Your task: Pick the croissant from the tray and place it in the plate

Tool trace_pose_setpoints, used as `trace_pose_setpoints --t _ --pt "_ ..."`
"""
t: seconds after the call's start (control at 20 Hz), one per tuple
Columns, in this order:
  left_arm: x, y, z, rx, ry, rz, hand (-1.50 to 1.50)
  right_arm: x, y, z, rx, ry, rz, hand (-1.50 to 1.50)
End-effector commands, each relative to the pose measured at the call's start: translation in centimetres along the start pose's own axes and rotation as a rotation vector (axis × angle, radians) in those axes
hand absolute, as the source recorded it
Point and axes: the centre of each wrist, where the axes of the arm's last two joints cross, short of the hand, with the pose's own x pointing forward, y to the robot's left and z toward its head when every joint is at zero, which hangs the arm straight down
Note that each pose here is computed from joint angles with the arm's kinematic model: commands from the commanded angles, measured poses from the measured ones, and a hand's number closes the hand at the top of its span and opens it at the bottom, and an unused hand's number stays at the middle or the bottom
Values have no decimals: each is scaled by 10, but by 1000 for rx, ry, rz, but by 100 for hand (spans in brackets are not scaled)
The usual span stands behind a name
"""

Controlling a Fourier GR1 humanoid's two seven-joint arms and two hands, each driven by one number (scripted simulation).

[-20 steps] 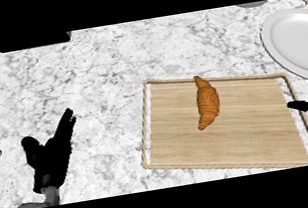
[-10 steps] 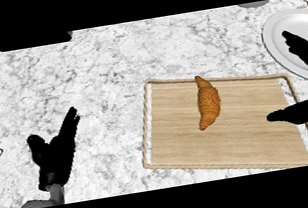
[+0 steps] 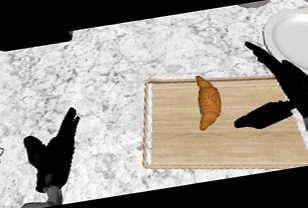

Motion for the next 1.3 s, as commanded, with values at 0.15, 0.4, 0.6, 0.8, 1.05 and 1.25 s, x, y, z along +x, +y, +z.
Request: trace_pose_setpoints --t 0.15,0.4,0.6,0.8,1.05,1.25 --pt "4 3 -4 -11 52 16 0 -7 40 7 83 13 -19 -150" --pt "-1 -10 -2 -19 60 15 0 10 43 -17 61 13 -14 -150" --pt "-4 -12 6 -12 36 19 0 13 43 -11 41 52 69 -150" --pt "-10 -11 6 -9 48 19 0 19 56 -22 18 98 105 -150" --pt "-17 -4 9 -32 46 17 0 -6 64 -25 53 90 109 -150" --pt "-17 -13 -3 -1 67 12 0 -16 77 -25 92 96 116 -150"
